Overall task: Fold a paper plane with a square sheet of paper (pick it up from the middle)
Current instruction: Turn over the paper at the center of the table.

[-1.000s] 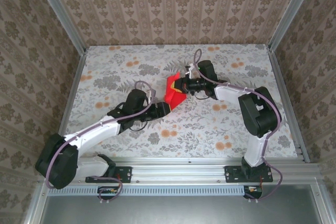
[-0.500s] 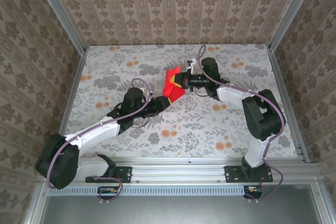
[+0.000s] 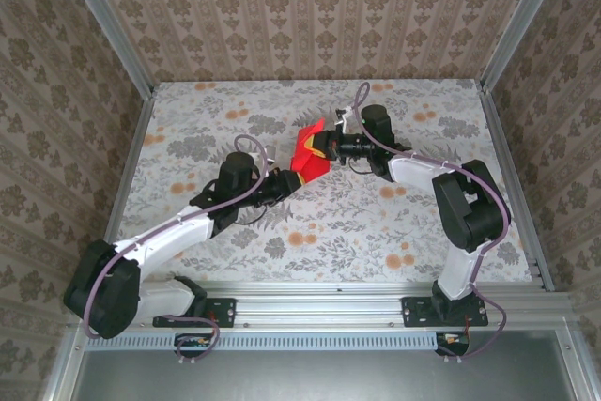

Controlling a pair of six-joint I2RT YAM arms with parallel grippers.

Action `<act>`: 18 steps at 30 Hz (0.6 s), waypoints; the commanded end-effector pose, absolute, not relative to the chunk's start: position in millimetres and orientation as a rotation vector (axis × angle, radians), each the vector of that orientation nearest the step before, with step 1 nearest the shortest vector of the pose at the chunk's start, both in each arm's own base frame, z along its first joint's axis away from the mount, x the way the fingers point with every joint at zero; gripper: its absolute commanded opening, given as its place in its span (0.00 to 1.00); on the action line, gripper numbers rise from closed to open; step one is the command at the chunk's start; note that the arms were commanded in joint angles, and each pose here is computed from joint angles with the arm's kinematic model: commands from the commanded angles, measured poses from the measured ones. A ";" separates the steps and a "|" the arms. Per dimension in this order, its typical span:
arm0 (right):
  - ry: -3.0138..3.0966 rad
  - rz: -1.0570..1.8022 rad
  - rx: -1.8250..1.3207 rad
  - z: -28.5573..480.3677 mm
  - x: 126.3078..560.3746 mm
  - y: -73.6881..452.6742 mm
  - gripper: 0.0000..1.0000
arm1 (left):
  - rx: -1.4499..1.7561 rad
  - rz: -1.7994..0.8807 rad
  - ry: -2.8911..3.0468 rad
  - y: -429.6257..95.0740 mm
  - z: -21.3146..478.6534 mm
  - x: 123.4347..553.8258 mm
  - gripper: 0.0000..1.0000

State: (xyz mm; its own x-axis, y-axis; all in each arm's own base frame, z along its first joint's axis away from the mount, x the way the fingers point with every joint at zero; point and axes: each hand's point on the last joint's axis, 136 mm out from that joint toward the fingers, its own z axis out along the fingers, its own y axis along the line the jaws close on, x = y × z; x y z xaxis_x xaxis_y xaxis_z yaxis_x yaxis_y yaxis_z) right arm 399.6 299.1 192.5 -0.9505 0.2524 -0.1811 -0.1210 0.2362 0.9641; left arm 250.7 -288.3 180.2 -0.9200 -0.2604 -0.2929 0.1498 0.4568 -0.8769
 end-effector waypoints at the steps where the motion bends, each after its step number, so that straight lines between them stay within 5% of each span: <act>1: 2.179 1.806 0.097 202.4 396.7 297.6 0.01 | -0.022 -1.453 2.302 -288.4 195.4 250.1 0.13; 7: 2.178 1.809 0.104 201.7 397.2 297.0 0.10 | 0.004 -1.419 2.327 -286.2 193.6 249.8 0.04; 18: 2.233 1.693 0.147 186.8 399.2 272.9 0.43 | 0.097 -1.236 2.408 -272.2 187.8 249.6 0.00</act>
